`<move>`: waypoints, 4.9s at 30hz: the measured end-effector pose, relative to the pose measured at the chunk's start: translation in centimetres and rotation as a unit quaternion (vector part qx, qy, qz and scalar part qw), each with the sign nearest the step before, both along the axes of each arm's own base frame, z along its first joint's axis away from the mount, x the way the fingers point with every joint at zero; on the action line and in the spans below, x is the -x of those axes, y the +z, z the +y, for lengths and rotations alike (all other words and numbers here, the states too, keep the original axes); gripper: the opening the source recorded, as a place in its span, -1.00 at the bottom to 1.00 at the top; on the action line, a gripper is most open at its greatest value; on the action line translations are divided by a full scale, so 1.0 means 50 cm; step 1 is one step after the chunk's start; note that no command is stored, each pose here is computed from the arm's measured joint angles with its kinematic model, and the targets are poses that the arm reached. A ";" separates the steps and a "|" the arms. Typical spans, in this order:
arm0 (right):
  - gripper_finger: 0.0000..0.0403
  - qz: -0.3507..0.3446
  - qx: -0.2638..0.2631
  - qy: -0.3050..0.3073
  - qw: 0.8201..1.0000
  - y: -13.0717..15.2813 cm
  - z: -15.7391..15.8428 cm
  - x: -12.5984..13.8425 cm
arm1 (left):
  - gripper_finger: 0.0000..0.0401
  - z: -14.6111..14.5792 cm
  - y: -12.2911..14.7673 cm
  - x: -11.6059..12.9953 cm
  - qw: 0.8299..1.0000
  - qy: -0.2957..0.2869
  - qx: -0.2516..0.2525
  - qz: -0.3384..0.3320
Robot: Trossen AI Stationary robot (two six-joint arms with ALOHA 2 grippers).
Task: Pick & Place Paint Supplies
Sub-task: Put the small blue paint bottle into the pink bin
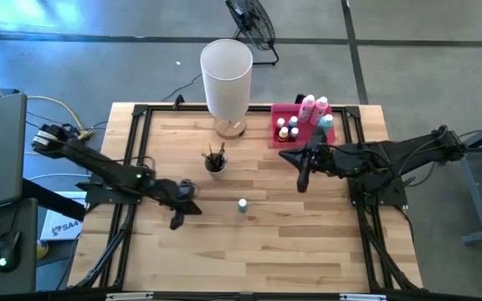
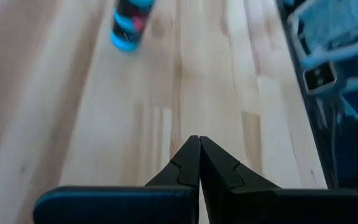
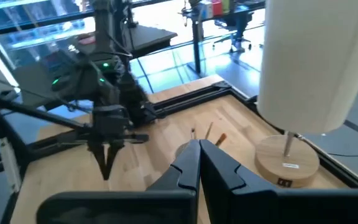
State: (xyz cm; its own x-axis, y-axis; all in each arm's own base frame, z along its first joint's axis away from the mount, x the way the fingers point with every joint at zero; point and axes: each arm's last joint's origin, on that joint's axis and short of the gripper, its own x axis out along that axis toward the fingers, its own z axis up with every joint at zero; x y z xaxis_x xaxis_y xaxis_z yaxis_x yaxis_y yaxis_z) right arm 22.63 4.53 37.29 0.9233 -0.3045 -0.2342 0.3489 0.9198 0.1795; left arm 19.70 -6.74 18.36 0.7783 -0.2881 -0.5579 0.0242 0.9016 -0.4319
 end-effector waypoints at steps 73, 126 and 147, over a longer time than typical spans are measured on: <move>-0.99 -0.012 -0.019 0.310 0.951 -0.169 -0.120 -0.268 | -1.00 0.098 0.148 0.217 0.908 0.205 -0.010 -0.366; -0.56 0.067 -0.032 0.232 0.970 -0.254 0.034 -0.309 | -1.00 0.099 0.137 0.216 0.915 0.214 -0.038 -0.341; 0.34 0.230 -0.036 0.211 0.949 -0.340 0.026 -0.296 | -1.00 0.099 0.138 0.216 0.913 0.216 -0.036 -0.344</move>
